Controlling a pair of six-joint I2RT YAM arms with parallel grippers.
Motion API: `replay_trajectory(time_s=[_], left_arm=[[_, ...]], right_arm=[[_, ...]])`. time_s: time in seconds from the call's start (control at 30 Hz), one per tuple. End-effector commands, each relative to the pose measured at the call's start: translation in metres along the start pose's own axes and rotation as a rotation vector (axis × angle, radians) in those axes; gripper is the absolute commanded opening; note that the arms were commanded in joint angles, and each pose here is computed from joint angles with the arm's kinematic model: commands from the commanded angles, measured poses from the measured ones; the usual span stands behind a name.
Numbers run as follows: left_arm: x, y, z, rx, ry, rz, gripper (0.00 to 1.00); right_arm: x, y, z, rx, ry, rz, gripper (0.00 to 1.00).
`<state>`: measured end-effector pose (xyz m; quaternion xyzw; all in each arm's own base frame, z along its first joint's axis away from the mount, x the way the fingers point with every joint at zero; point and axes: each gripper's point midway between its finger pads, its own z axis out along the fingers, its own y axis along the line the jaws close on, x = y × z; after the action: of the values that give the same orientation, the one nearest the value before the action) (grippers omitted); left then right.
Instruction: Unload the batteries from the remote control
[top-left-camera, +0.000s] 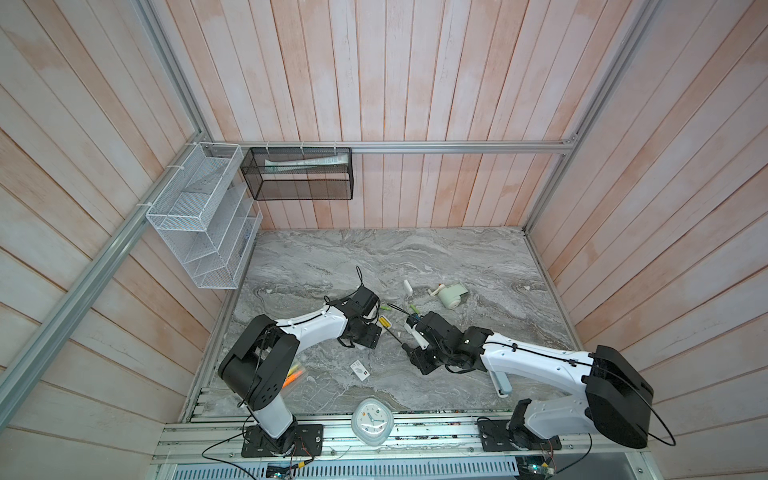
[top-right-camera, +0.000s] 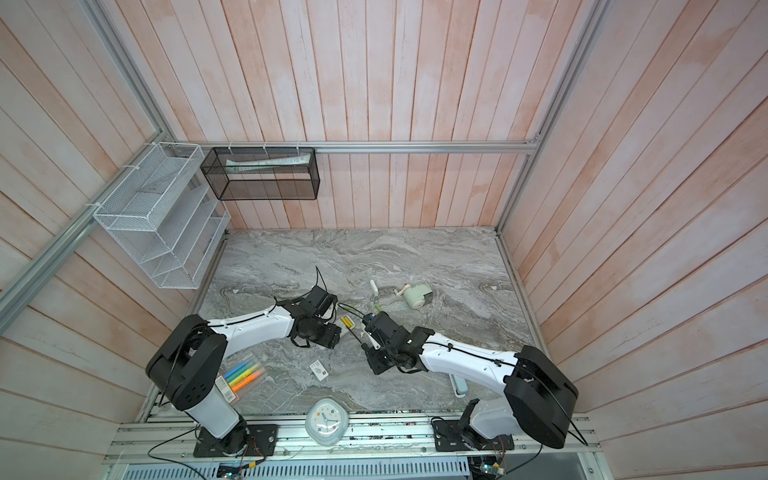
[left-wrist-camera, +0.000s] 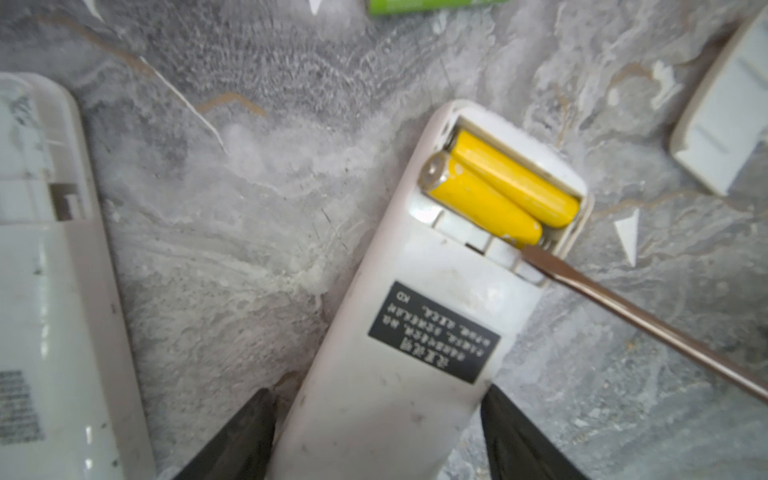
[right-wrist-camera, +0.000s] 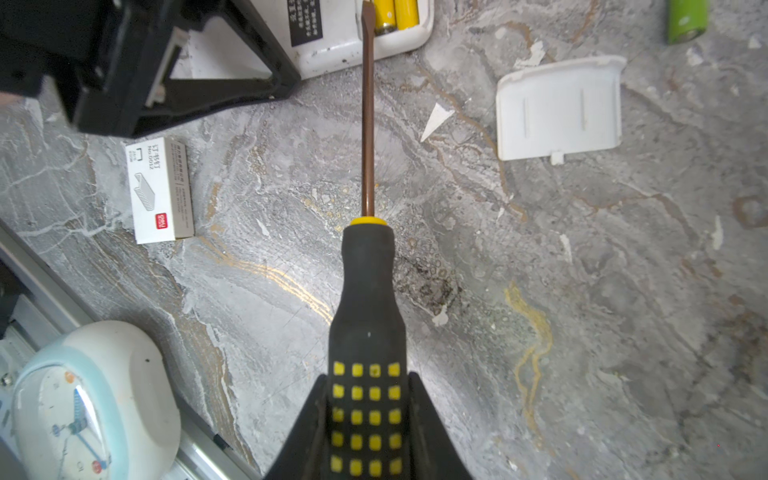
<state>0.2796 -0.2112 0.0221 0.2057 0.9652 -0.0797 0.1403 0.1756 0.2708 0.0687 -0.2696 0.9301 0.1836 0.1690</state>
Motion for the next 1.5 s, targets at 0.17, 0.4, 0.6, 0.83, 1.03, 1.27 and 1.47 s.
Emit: replay_trajectory(time_s=[0.17, 0.4, 0.6, 0.83, 1.03, 1.27, 1.47], left_arm=[[0.028, 0.002, 0.021, -0.030, 0.092, 0.041, 0.70], [0.032, -0.001, 0.025, -0.009, 0.105, 0.063, 0.68], [0.032, -0.003, 0.025, 0.002, 0.105, 0.076, 0.68], [0.032, -0.007, 0.024, 0.026, 0.103, 0.080, 0.68], [0.032, -0.009, 0.023, 0.041, 0.105, 0.085, 0.68], [0.035, -0.009, 0.025, 0.039, 0.116, 0.088, 0.67], [0.033, -0.008, 0.025, 0.034, 0.109, 0.090, 0.67]], right_arm=[[-0.017, 0.005, -0.001, -0.029, -0.011, -0.005, 0.00], [-0.030, 0.007, 0.004, -0.052, -0.029, -0.006, 0.00], [-0.037, 0.010, 0.010, -0.076, -0.030, -0.028, 0.00], [-0.050, -0.004, 0.017, -0.036, -0.052, 0.002, 0.00], [-0.055, -0.021, 0.020, 0.037, -0.084, 0.052, 0.00], [-0.049, -0.026, 0.017, 0.038, -0.117, 0.085, 0.00], [-0.047, -0.034, 0.008, 0.049, -0.134, 0.099, 0.00]])
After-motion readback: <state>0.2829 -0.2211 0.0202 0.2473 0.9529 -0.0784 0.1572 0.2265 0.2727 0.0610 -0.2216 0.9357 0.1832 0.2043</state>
